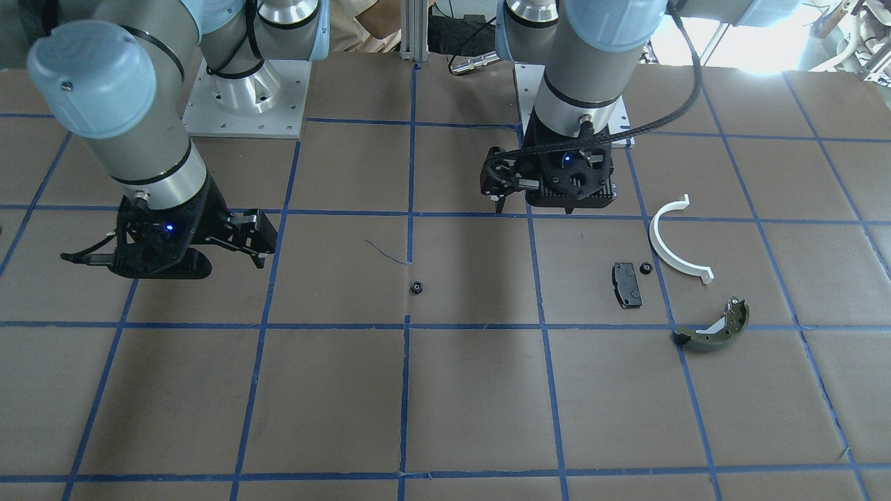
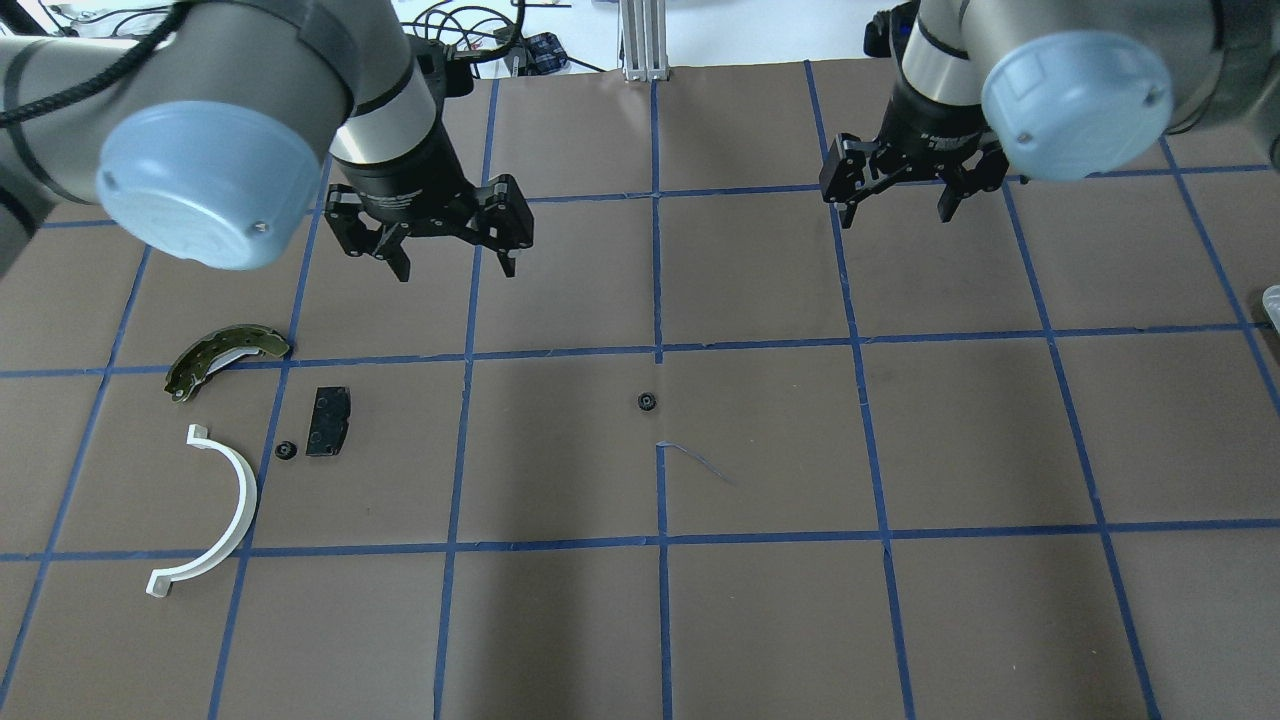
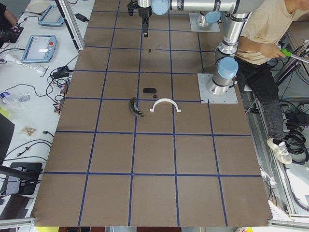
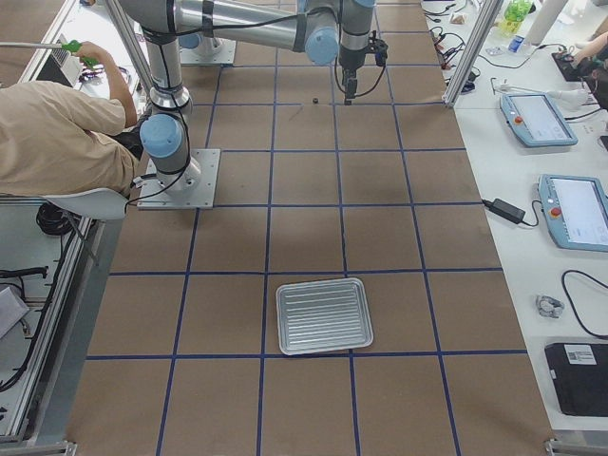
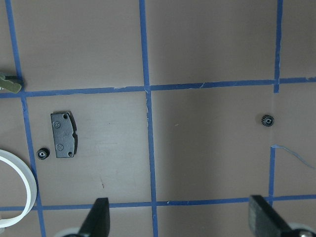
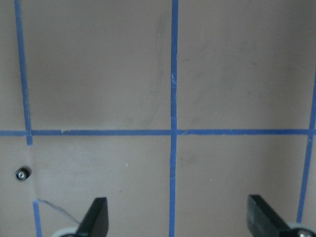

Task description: Place bearing gear from tray to pile

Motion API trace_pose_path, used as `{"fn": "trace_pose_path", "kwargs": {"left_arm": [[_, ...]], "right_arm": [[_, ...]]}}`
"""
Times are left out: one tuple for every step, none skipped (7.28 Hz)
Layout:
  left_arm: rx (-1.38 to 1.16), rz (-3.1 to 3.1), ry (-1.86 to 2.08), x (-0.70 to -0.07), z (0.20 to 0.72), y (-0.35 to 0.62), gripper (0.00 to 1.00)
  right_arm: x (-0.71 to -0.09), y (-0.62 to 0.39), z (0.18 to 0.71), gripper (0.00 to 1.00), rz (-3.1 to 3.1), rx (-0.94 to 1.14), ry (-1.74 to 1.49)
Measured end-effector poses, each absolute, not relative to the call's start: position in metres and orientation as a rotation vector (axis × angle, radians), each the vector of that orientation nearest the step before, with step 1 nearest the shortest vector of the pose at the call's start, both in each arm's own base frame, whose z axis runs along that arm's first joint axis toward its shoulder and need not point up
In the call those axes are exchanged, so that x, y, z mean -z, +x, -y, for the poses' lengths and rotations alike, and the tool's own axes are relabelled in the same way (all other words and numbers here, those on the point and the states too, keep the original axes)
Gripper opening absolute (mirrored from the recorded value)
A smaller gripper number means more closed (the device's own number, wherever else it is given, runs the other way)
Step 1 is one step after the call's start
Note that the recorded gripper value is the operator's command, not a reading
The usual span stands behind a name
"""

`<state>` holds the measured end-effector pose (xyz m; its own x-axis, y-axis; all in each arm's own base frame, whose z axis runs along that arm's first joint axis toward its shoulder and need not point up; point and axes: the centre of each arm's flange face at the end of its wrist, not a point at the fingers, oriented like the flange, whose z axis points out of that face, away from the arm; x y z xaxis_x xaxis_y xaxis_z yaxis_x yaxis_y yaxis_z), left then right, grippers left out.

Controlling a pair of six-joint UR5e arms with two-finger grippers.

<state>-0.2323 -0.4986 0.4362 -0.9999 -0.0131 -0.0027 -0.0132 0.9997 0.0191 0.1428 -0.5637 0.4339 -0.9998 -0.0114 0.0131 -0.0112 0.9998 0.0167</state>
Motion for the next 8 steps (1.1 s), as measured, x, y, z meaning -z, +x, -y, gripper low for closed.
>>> {"fn": "trace_pose_path", "kwargs": {"left_arm": [[-0.047,-3.136,-0.04,-0.418,0.493,-0.265,1.0],[-0.058,-3.134,-0.029,-0.394,0.489,-0.293,1.0],[-0.049,-3.136,-0.004,-0.362,0.488,-0.314,1.0],[-0.026,-3.141,0.013,-0.326,0.491,-0.327,1.0],[-0.012,-3.144,0.024,-0.294,0.49,-0.335,1.0],[-0.024,-3.141,0.033,-0.268,0.485,-0.34,1.0],[-0.061,-3.131,0.04,-0.247,0.479,-0.342,1.0],[-0.097,-3.12,0.052,-0.231,0.474,-0.345,1.0]], "right_arm": [[-0.475,0.143,0.556,1.0,3.135,0.045,0.013],[-0.507,0.144,0.54,1.0,3.139,0.041,0.014],[-0.529,0.142,0.524,1.0,3.14,0.008,0.026],[-0.535,0.139,0.517,1.0,3.137,-0.011,0.069],[-0.532,0.138,0.515,1.0,3.134,-0.009,0.142],[-0.523,0.138,0.515,1.0,3.134,-0.005,0.187],[-0.512,0.138,0.513,1.0,3.135,0.015,0.206],[-0.499,0.139,0.51,1.0,3.134,0.044,0.213]]}}
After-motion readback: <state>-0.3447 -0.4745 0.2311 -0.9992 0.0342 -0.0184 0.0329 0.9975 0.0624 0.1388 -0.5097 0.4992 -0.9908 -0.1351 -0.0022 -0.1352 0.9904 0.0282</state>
